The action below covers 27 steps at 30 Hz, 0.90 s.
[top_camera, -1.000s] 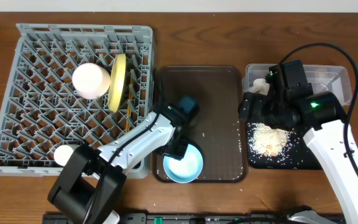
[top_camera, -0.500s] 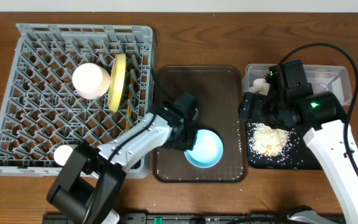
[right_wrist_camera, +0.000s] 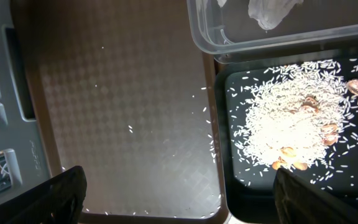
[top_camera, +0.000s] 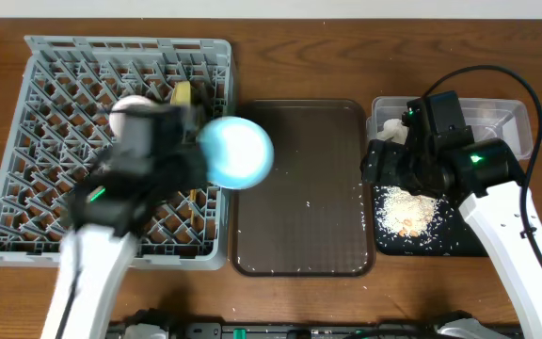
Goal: Sort waste into correct bins and load items into the dishwasher
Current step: 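Lift the blue bowl and set it in the dish rack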
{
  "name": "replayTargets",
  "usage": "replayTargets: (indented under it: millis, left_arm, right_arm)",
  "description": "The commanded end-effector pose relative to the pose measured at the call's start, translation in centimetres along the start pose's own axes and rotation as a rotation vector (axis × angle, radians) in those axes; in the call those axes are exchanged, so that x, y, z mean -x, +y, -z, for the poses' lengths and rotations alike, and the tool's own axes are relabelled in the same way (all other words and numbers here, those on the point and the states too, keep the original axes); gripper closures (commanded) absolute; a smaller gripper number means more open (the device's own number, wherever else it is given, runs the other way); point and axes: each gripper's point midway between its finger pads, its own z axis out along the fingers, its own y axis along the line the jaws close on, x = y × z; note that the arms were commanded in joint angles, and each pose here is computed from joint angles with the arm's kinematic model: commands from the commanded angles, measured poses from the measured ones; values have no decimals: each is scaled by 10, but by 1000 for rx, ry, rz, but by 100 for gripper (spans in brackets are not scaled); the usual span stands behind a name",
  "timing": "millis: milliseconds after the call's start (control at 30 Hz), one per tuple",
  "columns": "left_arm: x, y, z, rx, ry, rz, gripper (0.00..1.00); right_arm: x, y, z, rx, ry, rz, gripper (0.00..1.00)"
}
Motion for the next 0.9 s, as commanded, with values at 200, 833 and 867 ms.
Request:
replayTargets:
  millis: [200, 833, 867]
  left_arm:
    - [46, 157, 122, 852, -443, 161, 92]
    - [95, 222, 57, 1446, -98, -239, 92]
    - [94, 224, 51, 1447, -79, -248, 93]
  right_arm:
    - [9, 1, 7, 7, -39, 11, 5]
    - [12, 3, 7, 13, -53, 33, 5]
    - [13, 2, 7, 8, -56, 35, 5]
